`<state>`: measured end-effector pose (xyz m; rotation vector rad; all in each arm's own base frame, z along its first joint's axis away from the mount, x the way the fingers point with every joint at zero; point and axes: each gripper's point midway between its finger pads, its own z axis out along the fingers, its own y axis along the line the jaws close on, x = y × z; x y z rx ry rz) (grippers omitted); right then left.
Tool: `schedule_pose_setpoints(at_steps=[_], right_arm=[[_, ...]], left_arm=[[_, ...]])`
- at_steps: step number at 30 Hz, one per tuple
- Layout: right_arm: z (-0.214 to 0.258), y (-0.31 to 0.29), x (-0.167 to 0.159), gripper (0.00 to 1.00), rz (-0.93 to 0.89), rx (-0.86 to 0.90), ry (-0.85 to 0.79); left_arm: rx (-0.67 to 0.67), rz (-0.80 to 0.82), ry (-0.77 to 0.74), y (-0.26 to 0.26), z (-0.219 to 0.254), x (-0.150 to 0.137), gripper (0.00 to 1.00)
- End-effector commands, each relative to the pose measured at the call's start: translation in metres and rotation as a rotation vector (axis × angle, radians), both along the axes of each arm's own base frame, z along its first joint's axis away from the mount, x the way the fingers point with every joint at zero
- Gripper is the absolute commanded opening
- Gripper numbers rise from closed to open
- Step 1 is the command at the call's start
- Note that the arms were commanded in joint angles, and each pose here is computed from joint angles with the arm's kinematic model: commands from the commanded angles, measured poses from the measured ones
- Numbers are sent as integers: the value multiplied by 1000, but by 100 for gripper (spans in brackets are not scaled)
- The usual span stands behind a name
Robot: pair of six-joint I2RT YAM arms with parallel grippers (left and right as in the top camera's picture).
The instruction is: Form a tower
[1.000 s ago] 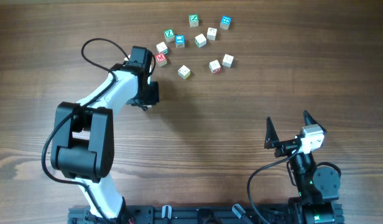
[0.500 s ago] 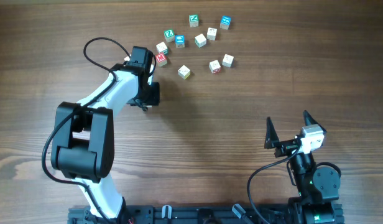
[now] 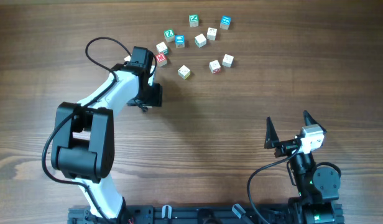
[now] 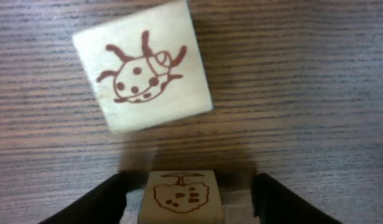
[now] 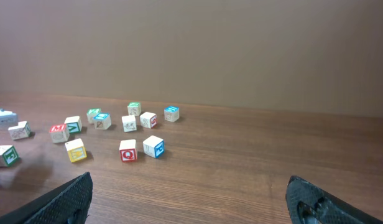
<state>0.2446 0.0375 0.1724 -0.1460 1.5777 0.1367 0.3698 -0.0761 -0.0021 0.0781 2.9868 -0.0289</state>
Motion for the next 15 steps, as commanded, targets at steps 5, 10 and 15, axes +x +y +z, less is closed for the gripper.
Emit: schedule_pose_setpoints(at_steps=[5, 10, 15], right_arm=[[1, 2, 0, 99, 13, -13, -9], [1, 2, 0, 100, 12, -13, -9], [1, 2, 0, 100, 12, -13, -9]], left_arm=[[27, 48, -98, 5, 14, 27, 72], [-21, 153, -246, -1, 39, 66, 64], [4, 220, -271, 7, 41, 70, 63]])
